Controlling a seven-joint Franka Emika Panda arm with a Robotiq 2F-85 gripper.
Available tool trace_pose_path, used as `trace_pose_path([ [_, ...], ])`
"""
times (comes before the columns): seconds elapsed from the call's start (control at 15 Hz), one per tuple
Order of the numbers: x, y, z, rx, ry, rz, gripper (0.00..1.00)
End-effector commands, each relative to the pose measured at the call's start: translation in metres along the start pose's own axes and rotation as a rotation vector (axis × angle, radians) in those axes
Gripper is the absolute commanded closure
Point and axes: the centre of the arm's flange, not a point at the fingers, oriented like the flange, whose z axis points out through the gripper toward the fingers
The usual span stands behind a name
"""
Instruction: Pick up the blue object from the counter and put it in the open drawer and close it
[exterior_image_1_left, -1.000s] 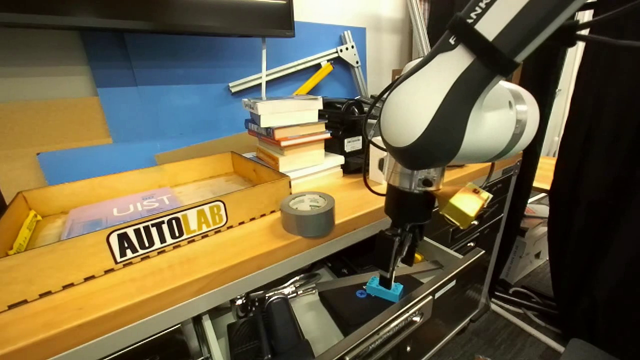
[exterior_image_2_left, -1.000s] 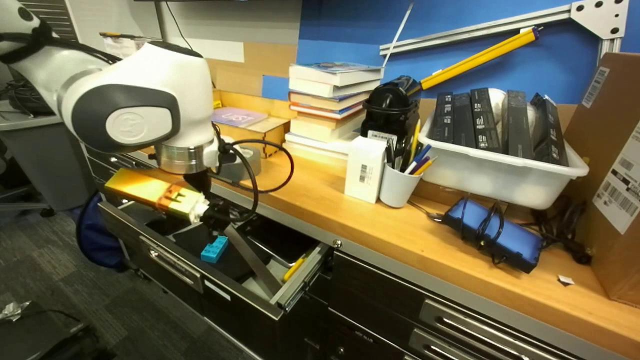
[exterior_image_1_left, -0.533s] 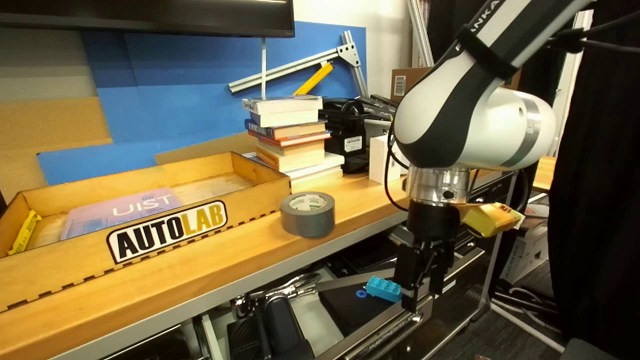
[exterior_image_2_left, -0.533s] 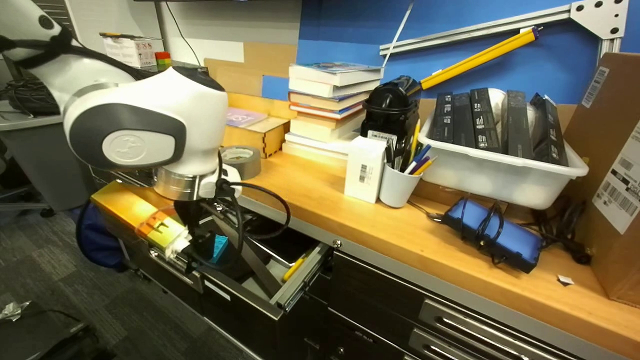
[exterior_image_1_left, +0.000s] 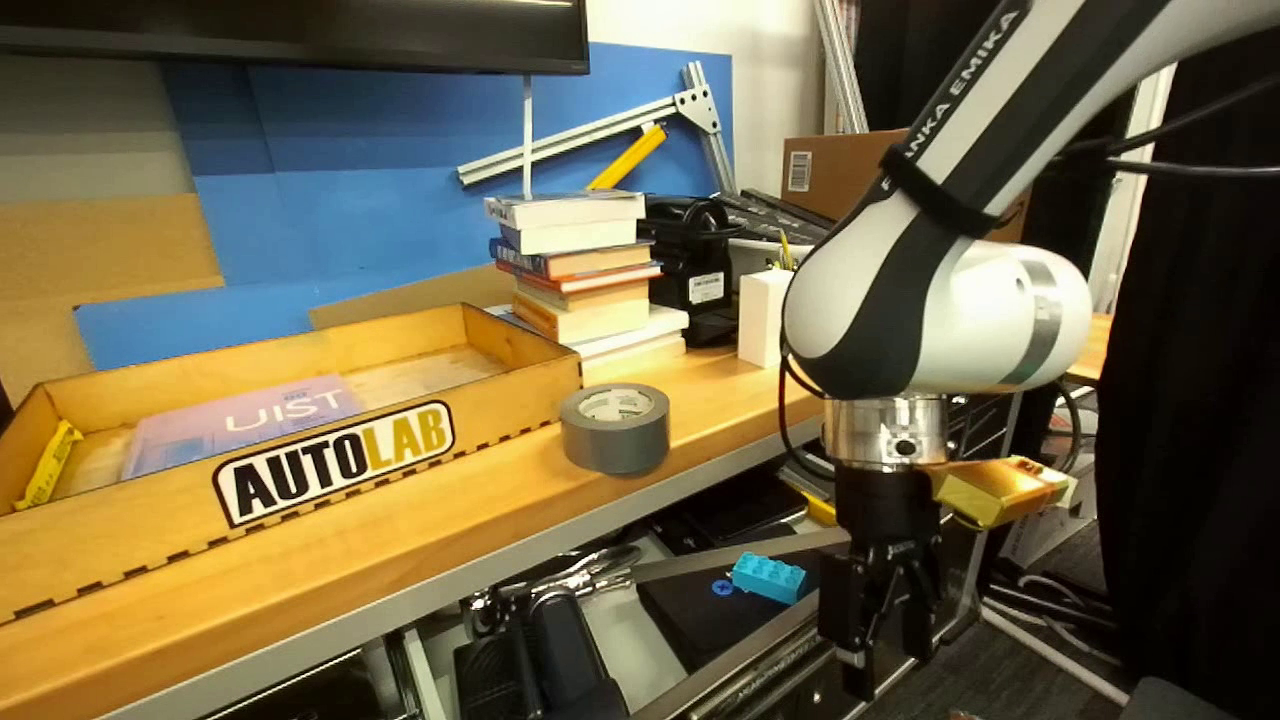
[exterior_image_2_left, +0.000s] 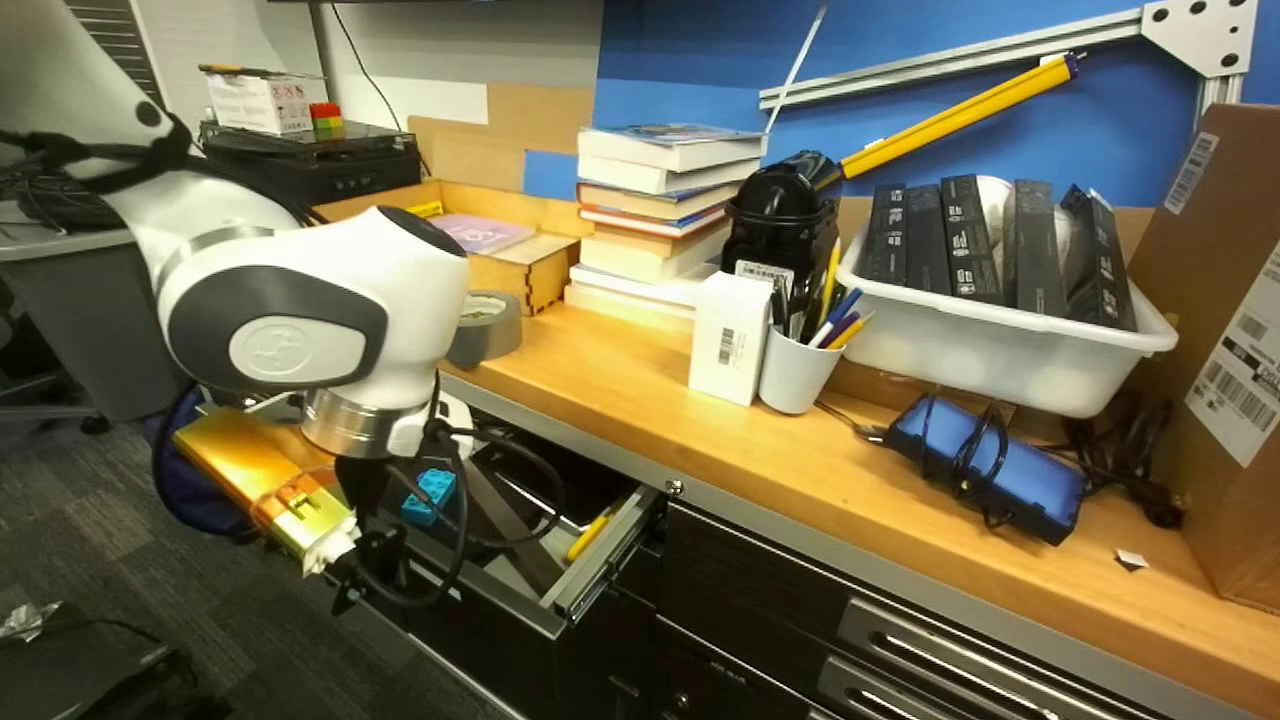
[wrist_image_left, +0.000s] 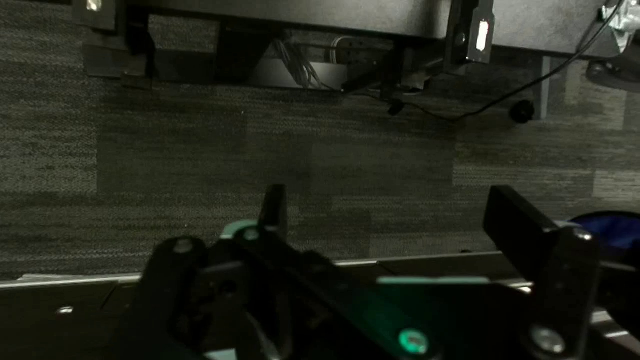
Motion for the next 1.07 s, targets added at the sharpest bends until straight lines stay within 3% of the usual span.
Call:
trace_pose_path([
  [0.0, 0.043, 0.006, 0.018, -0.007, -0.086, -0.041, 0.0],
  [0.33, 0.088, -0.001, 0.028, -0.042, -0.063, -0.016, 0.0],
  [0.67, 0.141, -0.014, 0.003, -0.093, 0.055, 0.004, 0.0],
  [1.0, 0.171, -0.027, -0.015, -0.174, 0.037, 0.0, 0.0],
])
